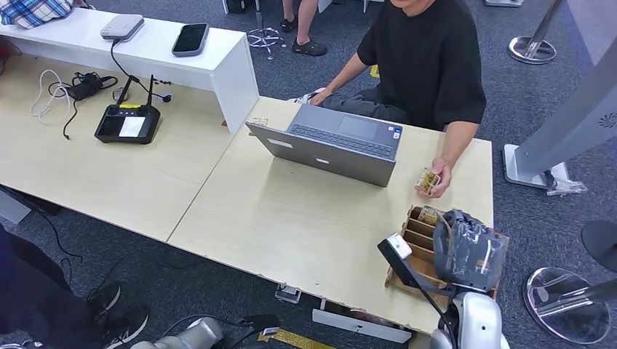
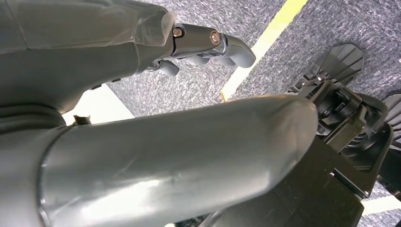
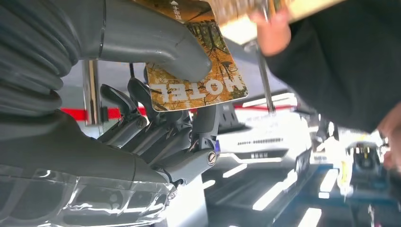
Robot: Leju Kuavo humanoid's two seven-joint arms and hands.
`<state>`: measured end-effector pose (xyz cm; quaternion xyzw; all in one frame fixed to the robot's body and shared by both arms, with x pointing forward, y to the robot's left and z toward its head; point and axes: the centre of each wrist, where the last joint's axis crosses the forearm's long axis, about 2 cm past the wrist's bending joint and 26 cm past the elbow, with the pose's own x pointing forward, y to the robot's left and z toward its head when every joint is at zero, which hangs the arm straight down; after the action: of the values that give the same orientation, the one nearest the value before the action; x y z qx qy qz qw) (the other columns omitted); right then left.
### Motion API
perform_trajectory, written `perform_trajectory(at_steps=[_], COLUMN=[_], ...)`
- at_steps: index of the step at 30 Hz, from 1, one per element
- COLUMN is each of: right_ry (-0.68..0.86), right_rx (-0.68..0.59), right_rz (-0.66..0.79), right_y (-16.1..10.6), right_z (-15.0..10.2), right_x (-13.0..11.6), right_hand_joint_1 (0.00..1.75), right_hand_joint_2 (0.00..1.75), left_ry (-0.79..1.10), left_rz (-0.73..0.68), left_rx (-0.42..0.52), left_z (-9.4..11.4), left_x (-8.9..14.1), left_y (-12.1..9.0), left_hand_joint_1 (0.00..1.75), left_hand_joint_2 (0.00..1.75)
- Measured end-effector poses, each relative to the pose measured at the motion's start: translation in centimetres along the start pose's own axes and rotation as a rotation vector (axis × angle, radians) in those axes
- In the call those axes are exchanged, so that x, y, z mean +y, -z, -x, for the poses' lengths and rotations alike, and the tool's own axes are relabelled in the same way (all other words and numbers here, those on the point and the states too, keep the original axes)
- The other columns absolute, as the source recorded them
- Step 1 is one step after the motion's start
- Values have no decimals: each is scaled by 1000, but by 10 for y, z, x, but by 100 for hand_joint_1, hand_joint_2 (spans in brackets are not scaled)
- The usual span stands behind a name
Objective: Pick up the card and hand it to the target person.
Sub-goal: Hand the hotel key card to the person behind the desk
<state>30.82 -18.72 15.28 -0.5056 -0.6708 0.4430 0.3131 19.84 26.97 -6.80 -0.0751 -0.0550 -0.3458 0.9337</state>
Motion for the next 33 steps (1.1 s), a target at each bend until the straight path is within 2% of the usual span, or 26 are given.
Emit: perform_trajectory(at_steps=[8, 19, 24, 29, 31, 33], right_ry=[-34, -43, -63, -91, -101, -106], right_rx=[-65, -101, -99, -93, -90, -85], right_rz=[152, 137, 82, 10, -19, -49], right_y=[59, 141, 163, 168, 168, 166], right_z=[18, 16, 10, 6, 5, 4], right_x=[-32, -46, -43, -32, -27, -22], right_hand_joint_1=[167, 159, 150, 142, 117, 47], right_hand_joint_2=[175, 175, 175, 175, 175, 175], left_ry=[-4, -30, -45, -57, -61, -63], left_rz=[-1, -4, -3, -1, -1, 0], left_rx=[-4, -1, 3, 10, 8, 7], left_z=[0, 3, 4, 6, 7, 8], left_x=[0, -1, -2, -3, -3, -3], left_y=[0, 1, 2, 2, 2, 3], left_hand_joint_1=[0, 0, 0, 0, 0, 0], left_hand_joint_2=[0, 0, 0, 0, 0, 0])
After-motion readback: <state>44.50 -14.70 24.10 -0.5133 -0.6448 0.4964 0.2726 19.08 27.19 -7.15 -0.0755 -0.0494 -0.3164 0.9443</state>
